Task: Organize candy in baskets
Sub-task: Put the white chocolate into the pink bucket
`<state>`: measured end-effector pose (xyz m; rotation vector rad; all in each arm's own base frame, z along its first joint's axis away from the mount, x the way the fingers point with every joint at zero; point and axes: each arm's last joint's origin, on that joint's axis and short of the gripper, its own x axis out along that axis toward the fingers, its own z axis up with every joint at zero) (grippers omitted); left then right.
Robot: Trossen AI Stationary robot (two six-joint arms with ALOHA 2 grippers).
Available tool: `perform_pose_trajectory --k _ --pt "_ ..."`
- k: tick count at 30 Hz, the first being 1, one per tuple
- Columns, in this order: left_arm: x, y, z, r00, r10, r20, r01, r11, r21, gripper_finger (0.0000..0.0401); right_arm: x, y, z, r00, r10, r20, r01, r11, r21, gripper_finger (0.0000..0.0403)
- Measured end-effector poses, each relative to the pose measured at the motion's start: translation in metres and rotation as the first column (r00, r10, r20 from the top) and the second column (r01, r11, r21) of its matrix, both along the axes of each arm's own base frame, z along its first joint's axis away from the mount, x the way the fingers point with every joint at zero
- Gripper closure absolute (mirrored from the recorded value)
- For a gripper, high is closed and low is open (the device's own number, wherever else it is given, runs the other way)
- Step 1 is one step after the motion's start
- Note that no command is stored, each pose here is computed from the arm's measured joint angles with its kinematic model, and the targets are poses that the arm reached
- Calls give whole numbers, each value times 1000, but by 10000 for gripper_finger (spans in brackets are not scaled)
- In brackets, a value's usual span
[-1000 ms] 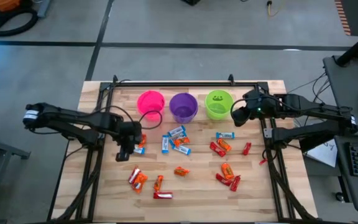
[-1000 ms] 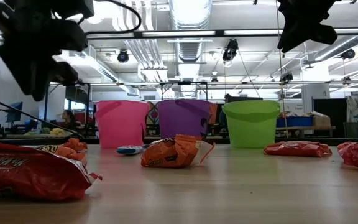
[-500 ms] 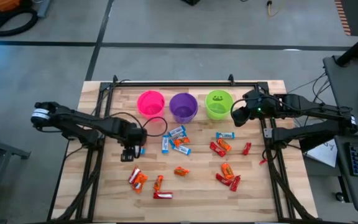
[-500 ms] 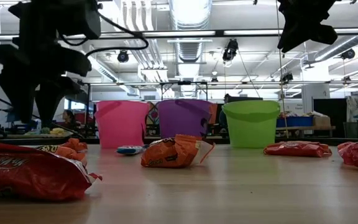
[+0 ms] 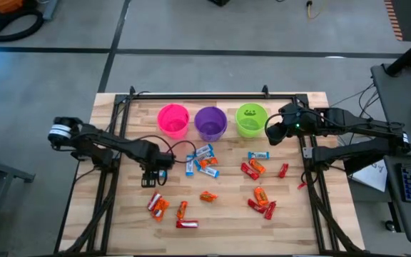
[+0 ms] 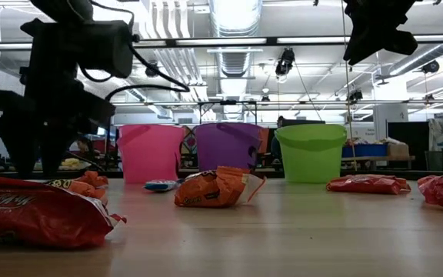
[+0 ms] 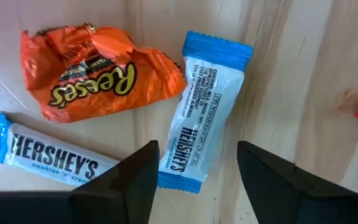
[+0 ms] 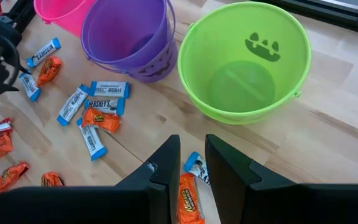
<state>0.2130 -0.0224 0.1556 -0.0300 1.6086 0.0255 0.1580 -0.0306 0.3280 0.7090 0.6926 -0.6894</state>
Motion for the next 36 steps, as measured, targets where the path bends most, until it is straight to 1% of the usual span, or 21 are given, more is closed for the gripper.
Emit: perform_pose_trajectory --k 15,20,23,33,36 --pt "8 -1 -15 999 0 -33 0 1000 4 202 0 0 0 1000 11 -4 -11 1000 -9 335" --pt "10 -1 -21 998 1 -62 -1 1000 6 212 0 0 0 1000 15 -6 -15 1000 -11 335" --pt "10 -1 -23 998 1 -70 -1 1000 2 227 0 0 0 1000 15 -6 -15 1000 -12 335" --pt "10 -2 -21 999 1 -51 -2 1000 -16 306 0 0 0 1000 18 -7 -18 1000 -14 335" --pt "10 -2 -21 999 1 -51 -3 1000 -25 322 0 0 0 1000 20 -8 -20 1000 -15 335"
